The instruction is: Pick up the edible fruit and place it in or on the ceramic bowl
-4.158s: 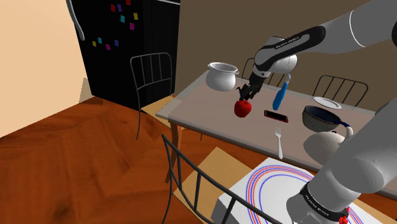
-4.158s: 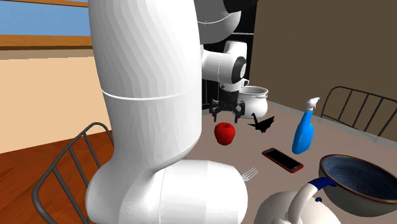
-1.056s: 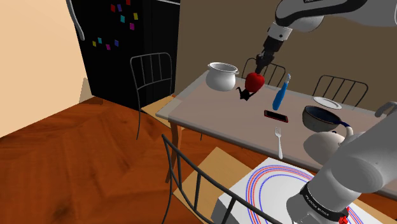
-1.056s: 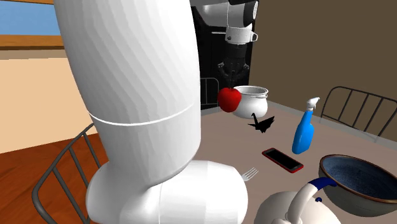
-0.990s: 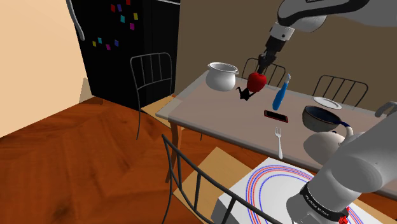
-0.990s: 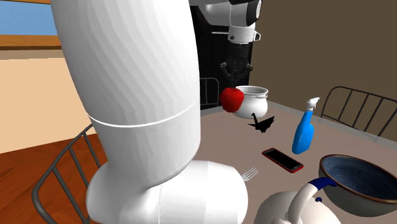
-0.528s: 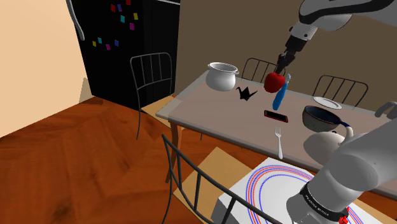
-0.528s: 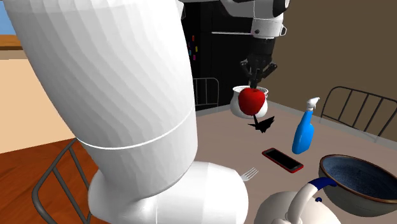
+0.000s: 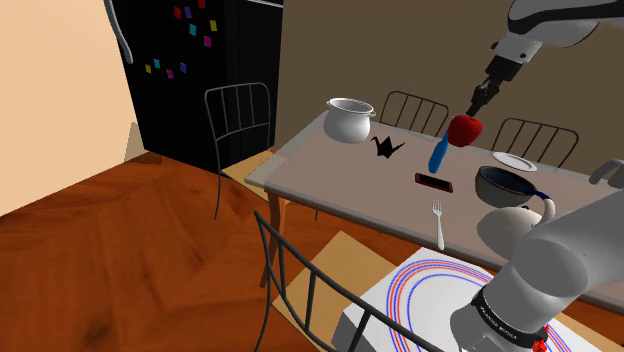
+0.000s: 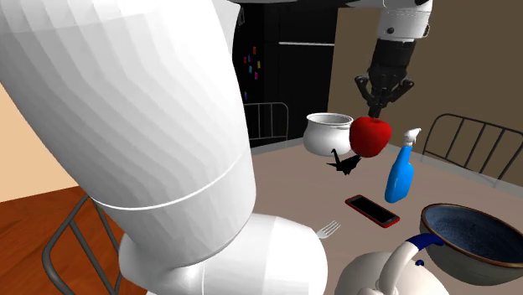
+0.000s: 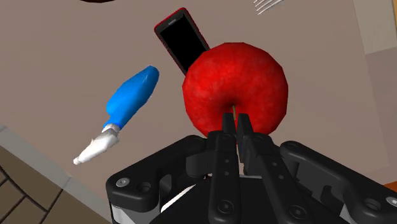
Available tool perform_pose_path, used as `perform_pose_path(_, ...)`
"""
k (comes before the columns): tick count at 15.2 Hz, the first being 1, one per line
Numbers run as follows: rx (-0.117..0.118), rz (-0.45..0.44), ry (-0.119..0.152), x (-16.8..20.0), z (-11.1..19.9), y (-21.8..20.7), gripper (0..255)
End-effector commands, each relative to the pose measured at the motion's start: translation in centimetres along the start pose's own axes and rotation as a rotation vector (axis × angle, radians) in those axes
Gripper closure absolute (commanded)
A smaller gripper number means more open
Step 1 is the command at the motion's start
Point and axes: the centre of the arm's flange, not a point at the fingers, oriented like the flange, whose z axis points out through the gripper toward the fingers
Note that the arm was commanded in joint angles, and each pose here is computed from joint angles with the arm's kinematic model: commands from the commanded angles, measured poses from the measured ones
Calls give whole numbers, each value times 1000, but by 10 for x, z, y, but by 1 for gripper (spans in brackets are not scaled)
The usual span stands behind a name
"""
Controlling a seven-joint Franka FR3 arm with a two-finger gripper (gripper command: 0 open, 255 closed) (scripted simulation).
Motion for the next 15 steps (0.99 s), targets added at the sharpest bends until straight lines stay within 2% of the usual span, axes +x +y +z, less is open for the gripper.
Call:
perform_pose_path(1, 0, -2, 0, -15, -5, 20, 255)
perform_pose_path(15, 0, -2, 0, -128, -56, 157, 255)
